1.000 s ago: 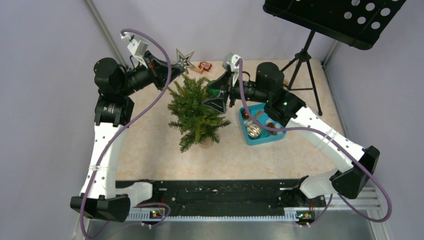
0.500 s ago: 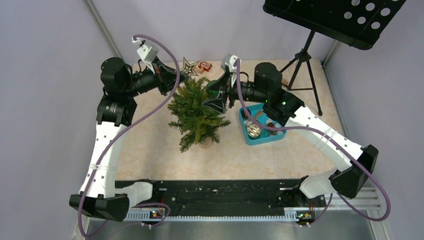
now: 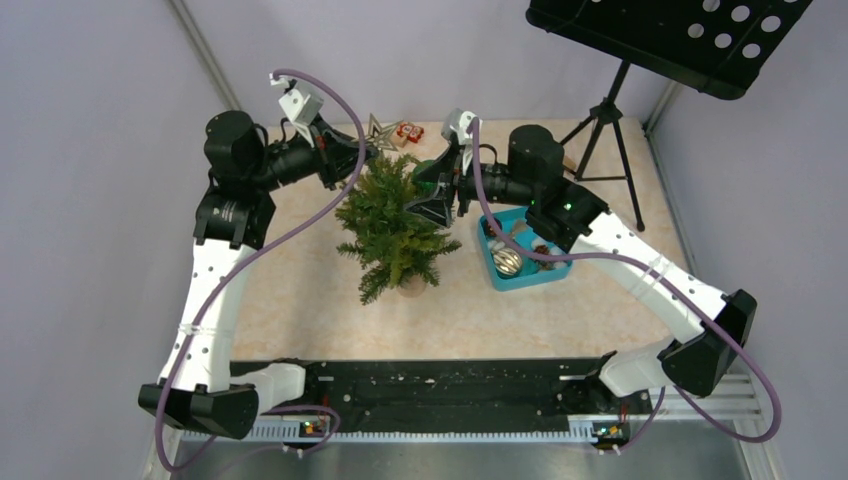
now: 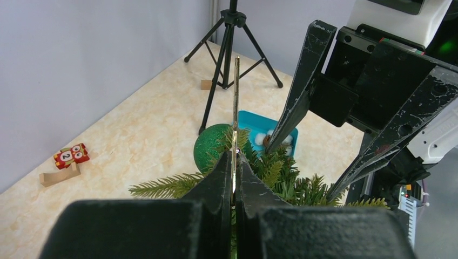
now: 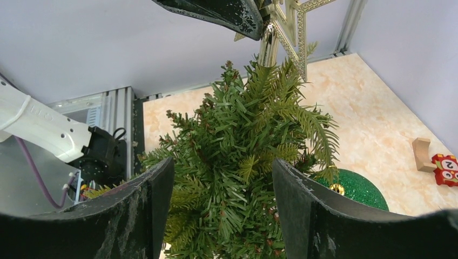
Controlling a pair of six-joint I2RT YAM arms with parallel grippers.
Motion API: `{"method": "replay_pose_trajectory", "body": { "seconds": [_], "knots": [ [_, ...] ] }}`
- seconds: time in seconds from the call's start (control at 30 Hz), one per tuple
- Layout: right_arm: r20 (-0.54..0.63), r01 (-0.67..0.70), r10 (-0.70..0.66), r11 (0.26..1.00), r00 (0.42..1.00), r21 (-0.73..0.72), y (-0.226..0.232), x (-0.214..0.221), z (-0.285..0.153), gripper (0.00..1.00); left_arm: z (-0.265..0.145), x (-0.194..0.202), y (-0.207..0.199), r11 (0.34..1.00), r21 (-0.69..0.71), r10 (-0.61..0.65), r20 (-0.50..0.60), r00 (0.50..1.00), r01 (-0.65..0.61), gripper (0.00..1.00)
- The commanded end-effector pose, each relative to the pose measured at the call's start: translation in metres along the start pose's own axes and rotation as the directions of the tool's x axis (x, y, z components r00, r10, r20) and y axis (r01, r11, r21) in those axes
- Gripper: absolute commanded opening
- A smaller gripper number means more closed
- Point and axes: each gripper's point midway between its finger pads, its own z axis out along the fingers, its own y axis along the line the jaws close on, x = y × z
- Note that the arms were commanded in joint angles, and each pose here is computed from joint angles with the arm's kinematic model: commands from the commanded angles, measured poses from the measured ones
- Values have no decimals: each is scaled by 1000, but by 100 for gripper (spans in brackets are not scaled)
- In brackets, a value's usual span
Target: Decorate the small christmas tree
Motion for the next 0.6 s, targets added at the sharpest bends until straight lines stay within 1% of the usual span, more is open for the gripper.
{"method": "replay_pose_trajectory", "body": {
  "seconds": [0.0, 0.13, 0.27, 0.33, 0.43, 0.57],
  "knots": [
    [47, 46, -45, 999, 998, -16, 5, -22, -5, 65, -2, -13, -4, 998, 6, 65, 19, 998, -65, 0],
    [49, 46, -46, 999, 998, -17, 6, -22, -6, 65, -1, -14, 0, 995, -4, 95, 20, 995, -95, 0],
    [48, 42, -42, 999, 998, -19, 6, -22, -6, 65, -1, -37, -3, 988, -4, 152, 62, 986, -152, 0],
    [44, 41, -41, 999, 998, -10, 5, -21, -7, 65, -1, -45, -6, 987, 9, 161, 70, 984, -162, 0],
    [38, 39, -39, 999, 999, 0, 3, -19, -7, 65, -2, -39, -11, 991, 29, 132, 54, 990, -134, 0],
    [41, 41, -41, 999, 998, -6, 5, -21, -7, 65, -3, -26, -6, 994, 10, 111, 25, 994, -111, 0]
  ]
}}
